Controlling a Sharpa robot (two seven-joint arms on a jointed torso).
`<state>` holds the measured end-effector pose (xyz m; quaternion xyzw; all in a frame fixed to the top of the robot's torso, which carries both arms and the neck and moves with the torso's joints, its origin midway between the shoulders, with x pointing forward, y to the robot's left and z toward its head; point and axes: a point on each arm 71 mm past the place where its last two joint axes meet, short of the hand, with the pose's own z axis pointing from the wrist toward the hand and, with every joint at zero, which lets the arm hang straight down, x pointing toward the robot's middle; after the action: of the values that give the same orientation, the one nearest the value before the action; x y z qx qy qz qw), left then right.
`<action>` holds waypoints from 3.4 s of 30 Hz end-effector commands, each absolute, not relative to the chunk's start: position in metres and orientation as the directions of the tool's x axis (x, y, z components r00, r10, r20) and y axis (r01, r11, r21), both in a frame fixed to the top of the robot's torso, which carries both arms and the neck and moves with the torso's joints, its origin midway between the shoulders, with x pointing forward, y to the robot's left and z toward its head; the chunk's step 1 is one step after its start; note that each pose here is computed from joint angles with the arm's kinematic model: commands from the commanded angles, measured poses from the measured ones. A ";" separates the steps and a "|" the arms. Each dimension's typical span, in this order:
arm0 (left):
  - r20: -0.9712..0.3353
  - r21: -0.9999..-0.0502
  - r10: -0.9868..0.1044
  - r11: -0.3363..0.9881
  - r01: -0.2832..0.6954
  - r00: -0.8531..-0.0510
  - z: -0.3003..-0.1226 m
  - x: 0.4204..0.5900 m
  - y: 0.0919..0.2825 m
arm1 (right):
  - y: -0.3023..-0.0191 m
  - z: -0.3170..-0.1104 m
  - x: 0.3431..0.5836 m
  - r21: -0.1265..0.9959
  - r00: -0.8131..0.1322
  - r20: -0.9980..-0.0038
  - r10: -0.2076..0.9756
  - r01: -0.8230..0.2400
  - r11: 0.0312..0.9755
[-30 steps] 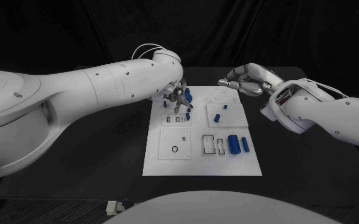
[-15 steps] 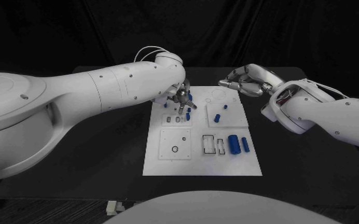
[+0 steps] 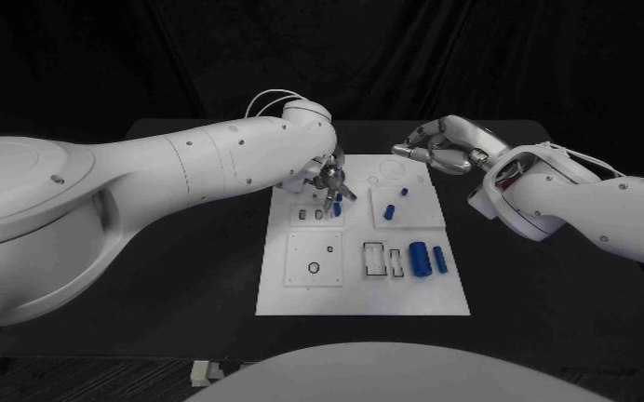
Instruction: Assemble the parts on the task board
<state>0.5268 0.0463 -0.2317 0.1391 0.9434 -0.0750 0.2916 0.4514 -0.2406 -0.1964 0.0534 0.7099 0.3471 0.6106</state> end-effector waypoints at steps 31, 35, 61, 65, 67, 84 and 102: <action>-0.540 -0.064 0.233 0.947 0.316 -0.809 -0.243 0.522 0.043 | -0.241 -0.199 0.451 0.557 -0.258 -0.830 0.494 -0.335 0.760; -0.535 -0.061 0.235 0.947 0.314 -0.812 -0.245 0.521 0.044 | -0.242 -0.199 0.451 0.557 -0.258 -0.830 0.494 -0.334 0.761; -0.516 -0.041 0.246 0.950 0.311 -0.820 -0.247 0.520 0.049 | -0.243 -0.200 0.451 0.556 -0.264 -0.830 0.491 -0.324 0.766; -0.518 -0.045 0.246 0.949 0.313 -0.819 -0.247 0.520 0.048 | -0.243 -0.200 0.452 0.555 -0.266 -0.830 0.490 -0.321 0.767; -0.520 -0.047 0.245 0.948 0.314 -0.819 -0.247 0.520 0.048 | -0.243 -0.201 0.452 0.555 -0.267 -0.830 0.489 -0.320 0.768; -0.531 -0.058 0.231 0.950 0.307 -0.815 -0.247 0.520 0.051 | -0.244 -0.202 0.453 0.553 -0.274 -0.831 0.484 -0.310 0.773; -0.550 -0.060 0.212 0.955 0.291 -0.808 -0.246 0.520 0.055 | -0.247 -0.202 0.453 0.548 -0.270 -0.834 0.481 -0.303 0.779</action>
<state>0.5208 0.0575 -0.2460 0.1358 0.9499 -0.0646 0.2739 0.4531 -0.2452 -0.2005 0.0581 0.7225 0.3342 0.6024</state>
